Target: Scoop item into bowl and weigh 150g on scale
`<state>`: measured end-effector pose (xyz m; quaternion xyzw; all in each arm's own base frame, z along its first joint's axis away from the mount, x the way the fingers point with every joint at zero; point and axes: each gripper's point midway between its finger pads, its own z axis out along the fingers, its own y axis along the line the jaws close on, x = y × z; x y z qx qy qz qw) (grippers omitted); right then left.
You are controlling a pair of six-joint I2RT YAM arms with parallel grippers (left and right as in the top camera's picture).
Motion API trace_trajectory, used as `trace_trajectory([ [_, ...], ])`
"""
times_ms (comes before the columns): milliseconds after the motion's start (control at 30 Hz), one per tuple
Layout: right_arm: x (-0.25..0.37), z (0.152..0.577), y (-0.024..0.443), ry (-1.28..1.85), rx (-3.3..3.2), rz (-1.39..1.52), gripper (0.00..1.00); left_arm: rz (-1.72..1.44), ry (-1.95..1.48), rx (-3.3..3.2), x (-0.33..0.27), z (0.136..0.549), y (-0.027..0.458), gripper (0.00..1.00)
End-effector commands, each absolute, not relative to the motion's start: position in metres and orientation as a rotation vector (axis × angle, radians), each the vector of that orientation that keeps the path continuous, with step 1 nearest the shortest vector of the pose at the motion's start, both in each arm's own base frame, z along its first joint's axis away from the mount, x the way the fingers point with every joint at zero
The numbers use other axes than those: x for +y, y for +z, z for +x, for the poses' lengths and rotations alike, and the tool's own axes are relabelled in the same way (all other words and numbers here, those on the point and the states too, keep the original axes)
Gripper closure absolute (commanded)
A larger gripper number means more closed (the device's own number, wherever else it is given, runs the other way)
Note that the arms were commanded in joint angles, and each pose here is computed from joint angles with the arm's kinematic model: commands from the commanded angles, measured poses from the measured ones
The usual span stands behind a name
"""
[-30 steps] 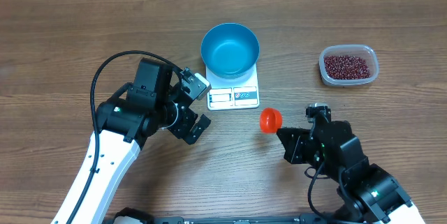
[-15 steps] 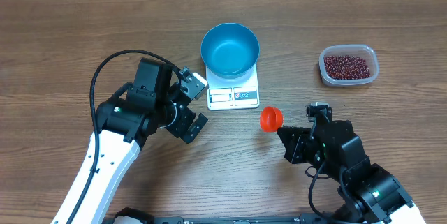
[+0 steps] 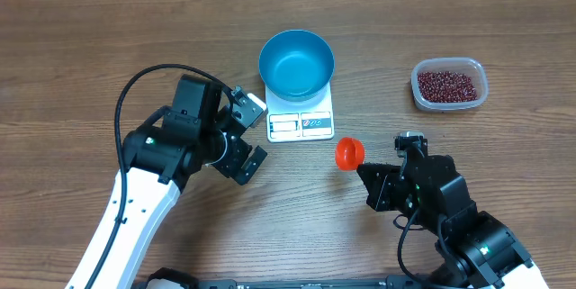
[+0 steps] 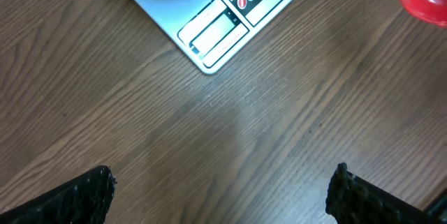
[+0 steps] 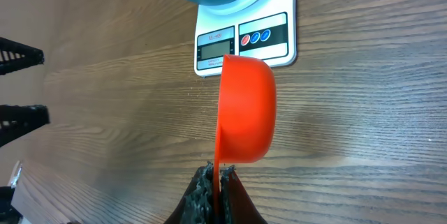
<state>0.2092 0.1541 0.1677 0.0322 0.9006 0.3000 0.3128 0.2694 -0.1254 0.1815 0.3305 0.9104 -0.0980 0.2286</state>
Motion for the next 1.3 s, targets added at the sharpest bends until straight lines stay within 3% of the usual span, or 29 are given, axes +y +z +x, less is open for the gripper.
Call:
trace_trajectory([
  [0, 0.155, 0.213, 0.186, 0.807, 2.323, 0.073, 0.96, 0.878, -0.260, 2.462, -0.125, 0.277, 0.209, 0.00],
  [1267, 0.154, 0.213, 0.185, 0.804, 2.329, 0.073, 0.96, 0.900, -0.262, 2.447, -0.126, 0.274, 0.223, 0.00],
])
